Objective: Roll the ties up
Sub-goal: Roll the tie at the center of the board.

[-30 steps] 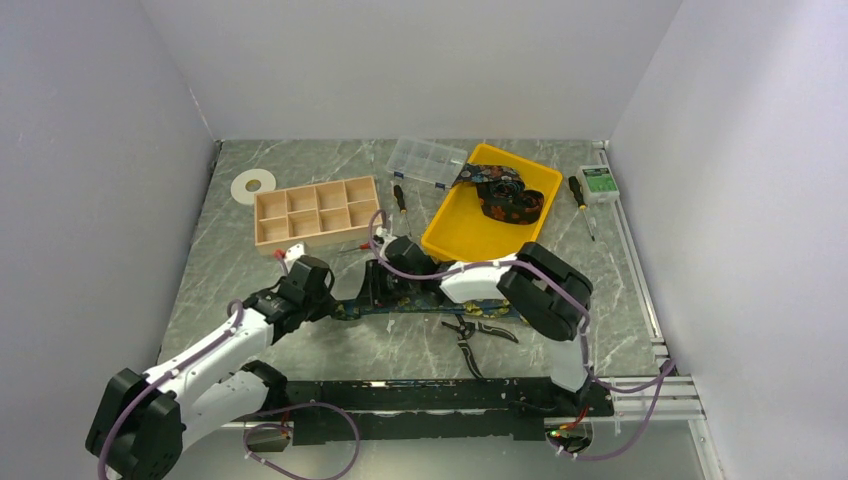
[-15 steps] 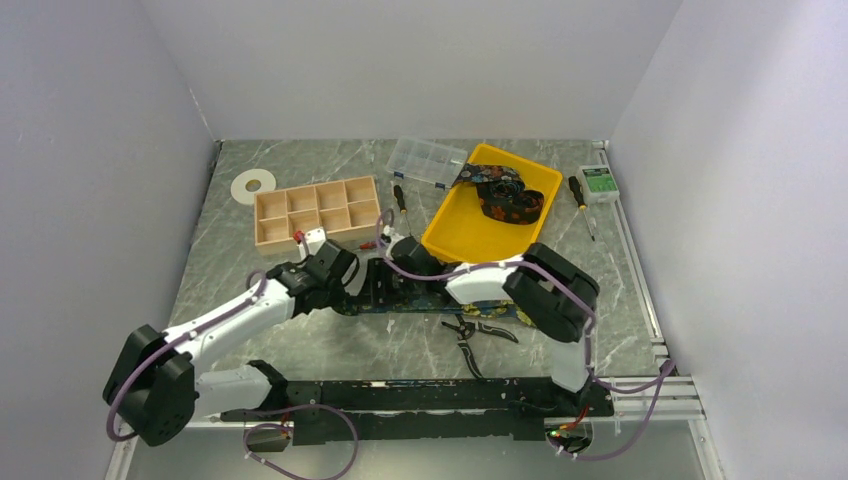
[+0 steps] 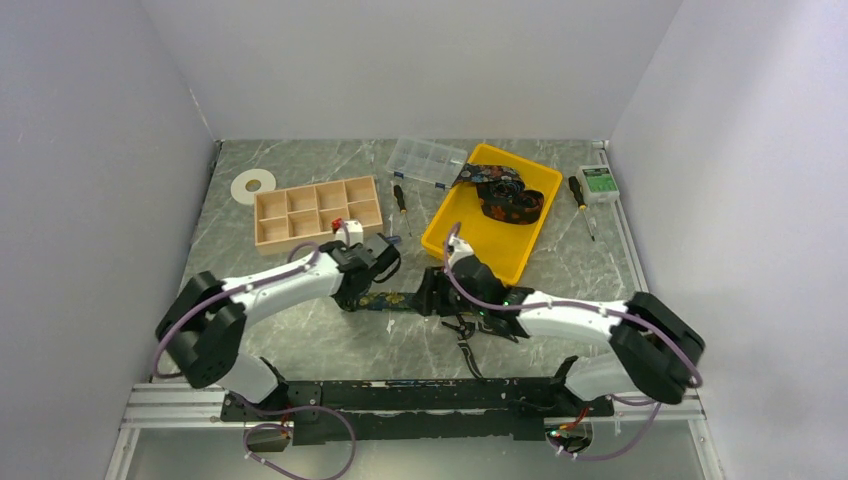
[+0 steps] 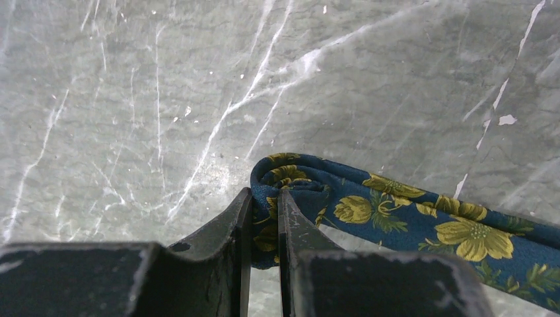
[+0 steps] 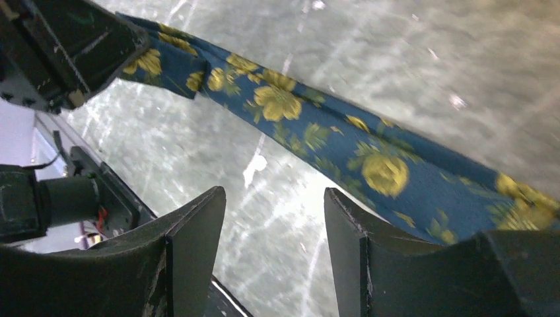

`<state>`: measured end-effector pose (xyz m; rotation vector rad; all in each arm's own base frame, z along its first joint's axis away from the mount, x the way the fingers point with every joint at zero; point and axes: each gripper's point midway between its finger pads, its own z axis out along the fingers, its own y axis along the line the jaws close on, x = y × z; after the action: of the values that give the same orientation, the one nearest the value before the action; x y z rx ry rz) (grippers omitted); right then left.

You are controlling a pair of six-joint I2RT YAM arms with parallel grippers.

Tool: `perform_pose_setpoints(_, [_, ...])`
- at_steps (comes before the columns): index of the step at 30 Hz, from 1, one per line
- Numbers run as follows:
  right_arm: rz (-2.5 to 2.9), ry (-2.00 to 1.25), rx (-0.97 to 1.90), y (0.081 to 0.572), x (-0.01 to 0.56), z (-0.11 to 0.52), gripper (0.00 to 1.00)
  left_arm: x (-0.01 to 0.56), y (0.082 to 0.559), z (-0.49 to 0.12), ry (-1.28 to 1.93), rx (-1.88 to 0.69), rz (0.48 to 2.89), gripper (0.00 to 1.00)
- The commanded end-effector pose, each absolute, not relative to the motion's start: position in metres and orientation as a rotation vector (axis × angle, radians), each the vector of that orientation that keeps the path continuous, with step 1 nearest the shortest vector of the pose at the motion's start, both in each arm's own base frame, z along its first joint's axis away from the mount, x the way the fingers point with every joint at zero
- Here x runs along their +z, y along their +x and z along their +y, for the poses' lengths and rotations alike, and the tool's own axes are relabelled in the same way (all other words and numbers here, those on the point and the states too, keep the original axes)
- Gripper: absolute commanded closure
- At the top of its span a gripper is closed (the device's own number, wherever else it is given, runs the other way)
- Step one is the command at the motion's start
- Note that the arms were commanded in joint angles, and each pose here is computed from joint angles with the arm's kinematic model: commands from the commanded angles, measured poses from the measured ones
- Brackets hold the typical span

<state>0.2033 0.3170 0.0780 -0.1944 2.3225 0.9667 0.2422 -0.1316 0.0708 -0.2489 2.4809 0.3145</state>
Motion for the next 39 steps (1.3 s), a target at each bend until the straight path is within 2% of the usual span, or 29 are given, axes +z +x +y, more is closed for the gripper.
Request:
perform_pose_setpoints(1, [2.287,-0.156,0.858,0.199,0.075,0.282,0.39,0.074,0.247,-0.132,-0.195,0.498,2.419,0.97])
perform_pose_setpoints(8, [2.262,-0.119,0.788,0.188,0.073,0.247,0.38,0.065,0.247,-0.155,-0.126,0.608,2.394,0.97])
perform_pose_setpoints(14, [2.259,-0.113,0.789,0.184,0.069,0.242,0.38,0.063,0.249,-0.182,-0.083,0.596,2.391,0.96])
perform_pose_setpoints(17, [2.267,-0.107,0.789,0.183,0.065,0.241,0.38,0.06,0.248,-0.195,-0.055,0.562,2.407,0.86])
perform_pose_setpoints(22, [2.267,-0.102,0.791,0.183,0.064,0.241,0.38,0.049,0.246,-0.213,-0.011,0.477,2.457,0.6])
perform_pose_setpoints(25, [2.264,-0.104,0.789,0.183,0.066,0.24,0.38,0.046,0.244,-0.219,-0.001,0.428,2.479,0.5])
perform_pose_setpoints(29, [2.266,-0.105,0.786,0.184,0.066,0.241,0.37,0.047,0.243,-0.228,0.009,0.329,2.495,0.42])
perform_pose_setpoints(39, [2.265,-0.134,0.825,0.185,0.069,0.252,0.37,0.052,0.238,-0.244,0.025,0.071,2.517,0.32])
